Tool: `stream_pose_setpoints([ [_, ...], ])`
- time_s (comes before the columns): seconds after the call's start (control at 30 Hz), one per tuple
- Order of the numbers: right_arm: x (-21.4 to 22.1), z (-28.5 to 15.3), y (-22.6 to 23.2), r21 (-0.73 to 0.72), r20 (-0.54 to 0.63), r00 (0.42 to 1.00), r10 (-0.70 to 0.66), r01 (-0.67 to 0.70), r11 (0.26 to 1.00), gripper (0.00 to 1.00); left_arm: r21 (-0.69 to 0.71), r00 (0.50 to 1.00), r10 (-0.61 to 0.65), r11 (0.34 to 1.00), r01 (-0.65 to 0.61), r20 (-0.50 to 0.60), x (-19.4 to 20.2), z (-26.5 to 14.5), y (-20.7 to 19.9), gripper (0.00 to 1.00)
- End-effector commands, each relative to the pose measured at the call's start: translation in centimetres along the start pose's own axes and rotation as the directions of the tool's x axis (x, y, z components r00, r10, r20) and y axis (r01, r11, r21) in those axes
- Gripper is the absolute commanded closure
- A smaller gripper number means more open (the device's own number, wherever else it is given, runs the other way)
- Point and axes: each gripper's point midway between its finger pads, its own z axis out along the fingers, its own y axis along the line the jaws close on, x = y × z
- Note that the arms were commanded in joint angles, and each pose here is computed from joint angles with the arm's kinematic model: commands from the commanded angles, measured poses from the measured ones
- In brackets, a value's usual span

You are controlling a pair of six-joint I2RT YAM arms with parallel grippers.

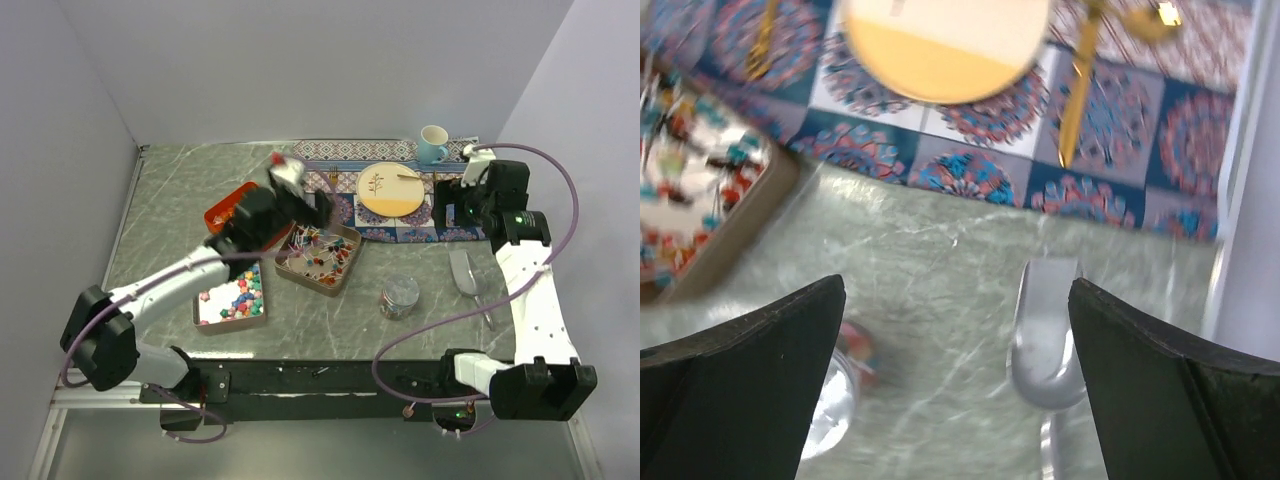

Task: Pack the candies
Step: Reset both arms

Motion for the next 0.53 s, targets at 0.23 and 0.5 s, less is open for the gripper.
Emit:
stream_pose_setpoints([
  [0.23, -3.0, -1.3, -4.0, 0.236, 0.151, 0.960, 0.238, -0.268, 0.934, 0.00, -0.632, 0.999, 0.048, 0.774, -0.032, 0.009, -9.6, -9.0, 26.2, 0.04],
  [0.5, -2.0, -1.3, -3.5, 0.223, 0.153, 0.956, 0.249, -0.279, 0.934, 0.00, -0.752, 0.998, -0.051, 0.657, 0.062, 0.037, -9.8, -13.1, 32.1, 0.04],
])
